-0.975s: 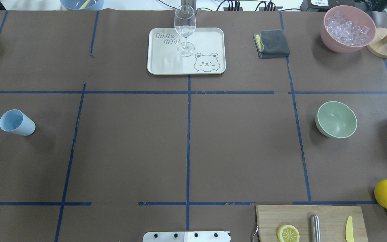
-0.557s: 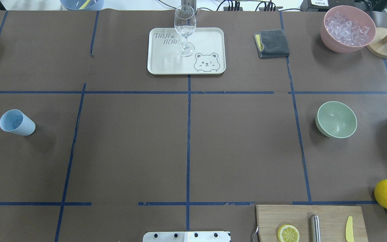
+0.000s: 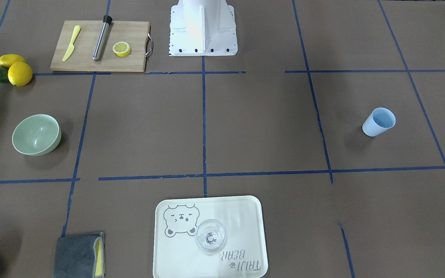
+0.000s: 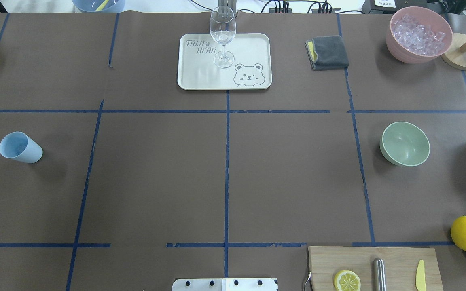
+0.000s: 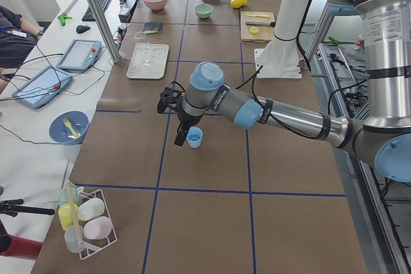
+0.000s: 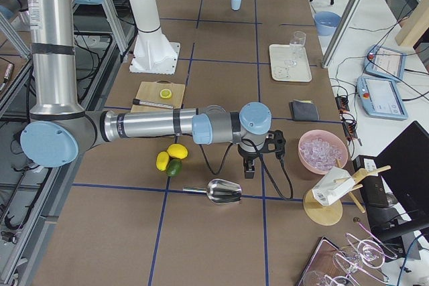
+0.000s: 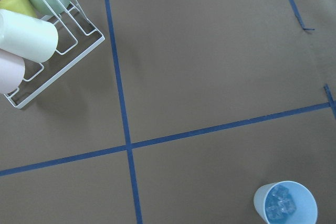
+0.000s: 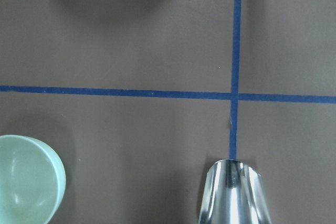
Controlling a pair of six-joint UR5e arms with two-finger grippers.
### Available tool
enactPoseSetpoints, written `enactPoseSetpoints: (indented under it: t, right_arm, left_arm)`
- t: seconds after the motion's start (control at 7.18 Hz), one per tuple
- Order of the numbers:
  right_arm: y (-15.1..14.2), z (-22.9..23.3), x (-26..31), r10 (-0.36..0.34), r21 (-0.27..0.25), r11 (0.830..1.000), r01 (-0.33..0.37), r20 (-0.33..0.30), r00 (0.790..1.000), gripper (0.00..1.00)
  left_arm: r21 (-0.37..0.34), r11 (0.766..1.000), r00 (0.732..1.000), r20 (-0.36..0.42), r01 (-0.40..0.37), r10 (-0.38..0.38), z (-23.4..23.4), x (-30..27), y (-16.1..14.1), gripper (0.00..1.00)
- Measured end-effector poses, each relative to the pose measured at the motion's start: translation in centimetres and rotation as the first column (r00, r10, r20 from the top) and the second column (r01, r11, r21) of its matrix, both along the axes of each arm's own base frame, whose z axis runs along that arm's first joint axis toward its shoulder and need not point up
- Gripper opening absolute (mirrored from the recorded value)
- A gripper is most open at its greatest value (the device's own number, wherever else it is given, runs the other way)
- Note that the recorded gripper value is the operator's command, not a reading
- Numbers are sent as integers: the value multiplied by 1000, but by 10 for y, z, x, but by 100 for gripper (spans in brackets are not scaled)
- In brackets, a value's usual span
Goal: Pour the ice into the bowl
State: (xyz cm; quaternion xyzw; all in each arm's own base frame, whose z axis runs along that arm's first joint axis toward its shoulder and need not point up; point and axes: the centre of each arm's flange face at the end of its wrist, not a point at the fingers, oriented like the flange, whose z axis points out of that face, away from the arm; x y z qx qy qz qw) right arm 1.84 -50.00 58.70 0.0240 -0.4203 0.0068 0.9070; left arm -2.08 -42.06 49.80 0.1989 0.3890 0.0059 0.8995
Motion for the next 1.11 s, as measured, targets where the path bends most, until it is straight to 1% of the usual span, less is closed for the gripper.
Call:
enactPoseSetpoints:
  t: [0.14, 0.28, 0.42, 0.56, 0.84, 1.11]
  right_arm:
    - [-3, -13, -27, 38, -22, 999, -38, 4, 999, 100]
    - [-4, -25, -59, 83, -33, 996, -83, 9, 996, 100]
    - [-1, -33, -93, 100, -39, 994, -99, 25, 995, 100]
    - [4, -38, -125, 94, -42, 995, -93, 36, 995, 100]
    - [19, -44, -187, 60, -17, 998, -60, 35, 998, 100]
    - [35, -36, -228, 29, -8, 1000, -29, -3, 1000, 100]
  left_arm:
    - [13, 999, 999, -13, 41, -40, 6, 20, 20, 100]
    - [26, 996, 996, -40, 82, -81, 12, 37, 41, 100]
    - [39, 992, 992, -49, 120, -118, 19, 48, 59, 100]
    - [52, 986, 987, -38, 158, -156, 25, 54, 69, 100]
    - [70, 971, 974, -33, 228, -226, 24, 61, 74, 100]
    - [80, 965, 968, -32, 251, -249, 23, 65, 76, 100]
